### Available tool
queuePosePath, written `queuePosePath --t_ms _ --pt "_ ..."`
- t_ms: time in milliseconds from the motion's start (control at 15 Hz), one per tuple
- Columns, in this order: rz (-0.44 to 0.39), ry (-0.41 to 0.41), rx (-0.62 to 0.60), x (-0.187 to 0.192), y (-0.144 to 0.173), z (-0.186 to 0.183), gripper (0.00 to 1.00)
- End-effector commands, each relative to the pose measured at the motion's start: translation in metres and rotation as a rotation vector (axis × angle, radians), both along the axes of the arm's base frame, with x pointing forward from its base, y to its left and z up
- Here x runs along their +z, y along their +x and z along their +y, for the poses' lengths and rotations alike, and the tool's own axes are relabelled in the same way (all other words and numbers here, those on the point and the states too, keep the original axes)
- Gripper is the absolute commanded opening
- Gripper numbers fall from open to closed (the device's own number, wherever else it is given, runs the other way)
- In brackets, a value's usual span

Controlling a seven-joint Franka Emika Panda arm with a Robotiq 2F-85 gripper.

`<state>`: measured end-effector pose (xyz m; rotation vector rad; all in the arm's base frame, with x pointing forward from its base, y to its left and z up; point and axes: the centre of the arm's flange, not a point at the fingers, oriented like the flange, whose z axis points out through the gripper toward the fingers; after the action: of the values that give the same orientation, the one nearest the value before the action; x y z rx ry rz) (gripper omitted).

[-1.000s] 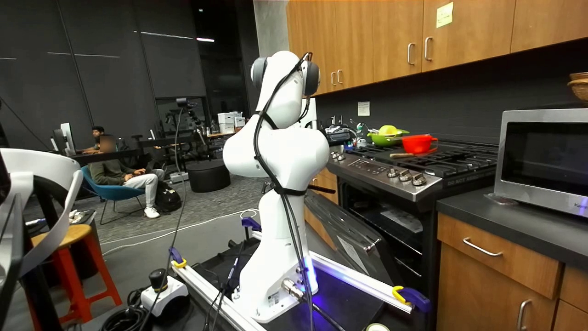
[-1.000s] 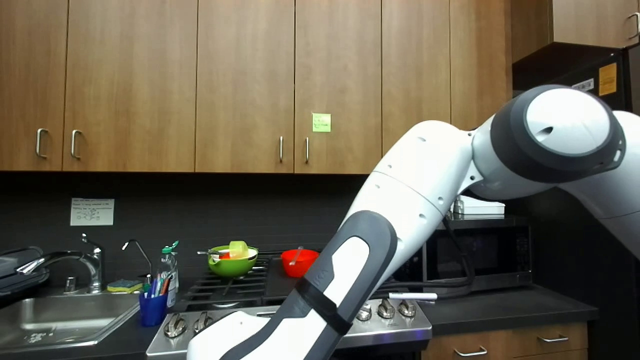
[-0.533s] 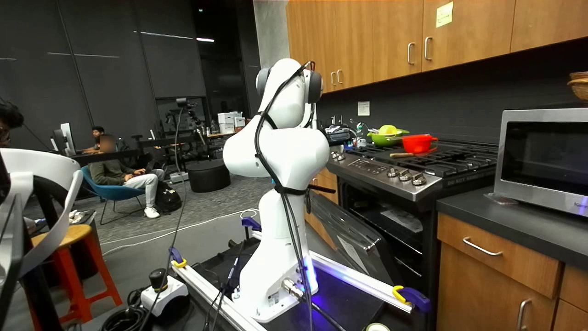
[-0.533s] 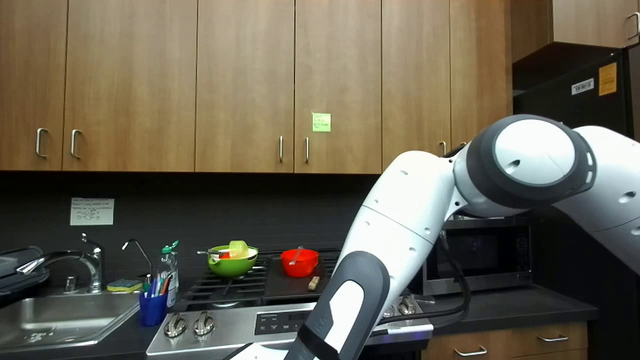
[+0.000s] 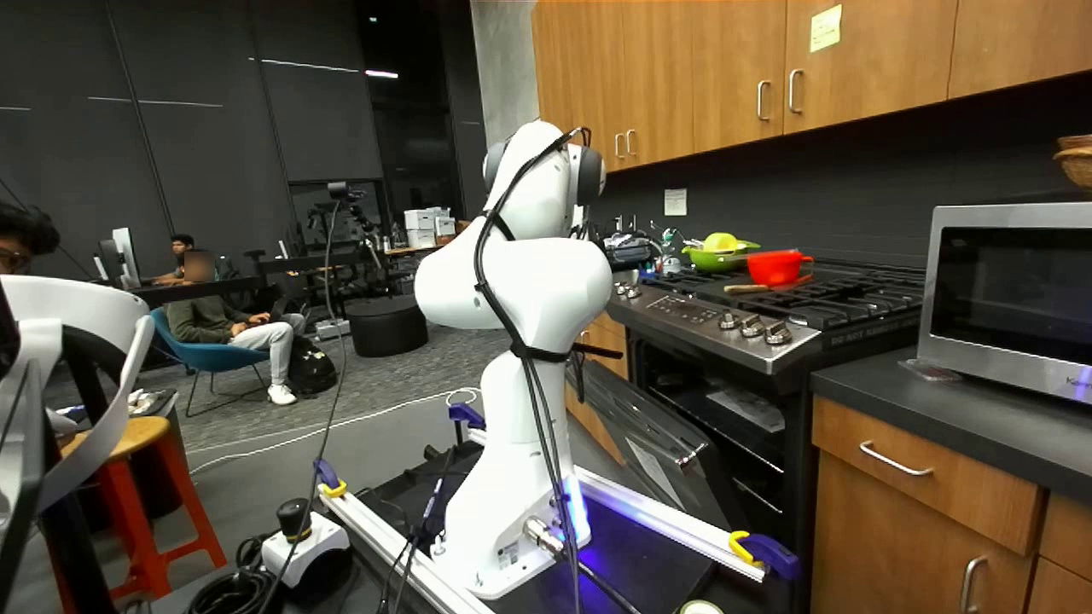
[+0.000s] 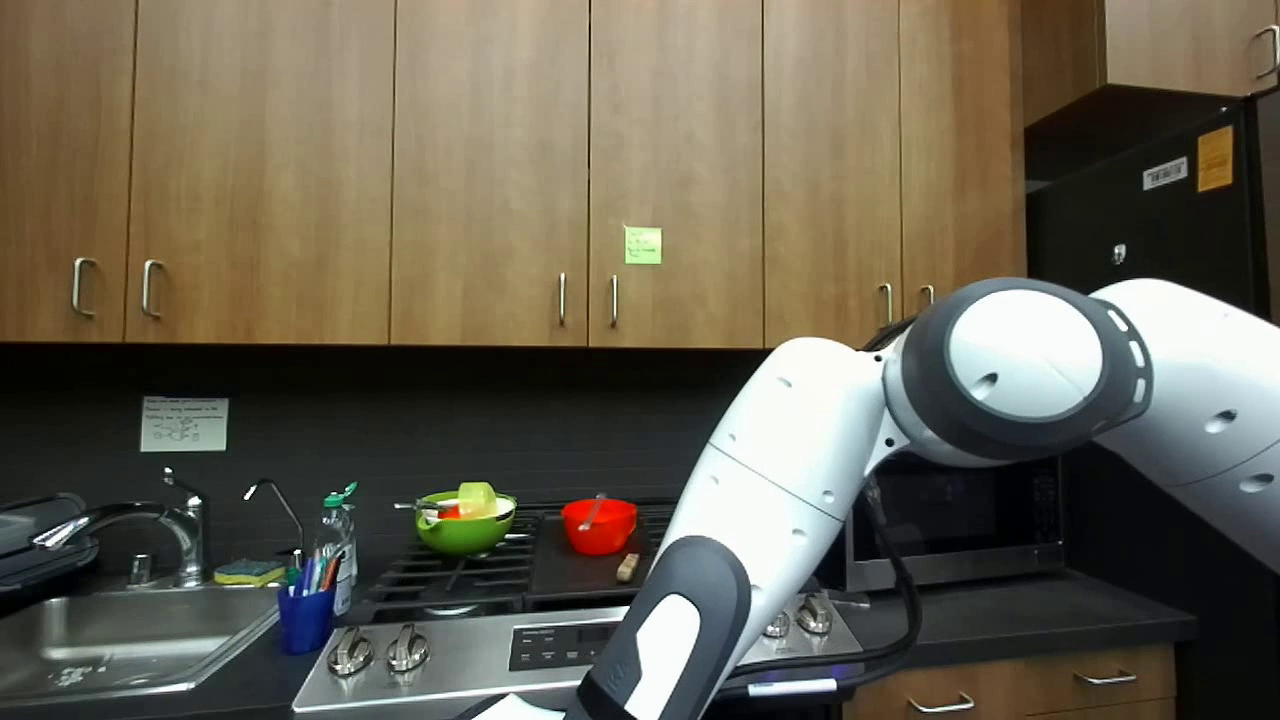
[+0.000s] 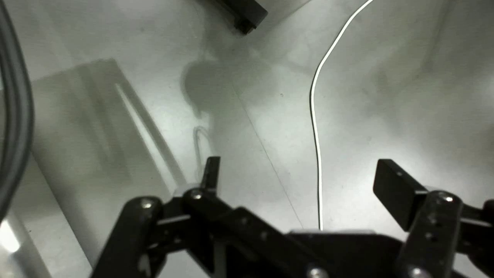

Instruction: Close the oven door

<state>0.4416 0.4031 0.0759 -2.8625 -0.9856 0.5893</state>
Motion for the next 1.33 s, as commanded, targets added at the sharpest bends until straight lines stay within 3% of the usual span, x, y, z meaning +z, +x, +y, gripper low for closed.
queuePosePath --t_ms 0,533,800,1267 --pt "0.016 -0.005 -0.030 -0.012 0.012 -0.001 1.00" --pt "0.047 -0.022 -0.060 -0.048 0.018 -0.018 1.00" --pt "-0.078 0.011 -0.032 -0.051 0.030 -0.022 1.00" --pt "-0.164 0.055 -0.050 -0.048 0.050 -0.026 1.00"
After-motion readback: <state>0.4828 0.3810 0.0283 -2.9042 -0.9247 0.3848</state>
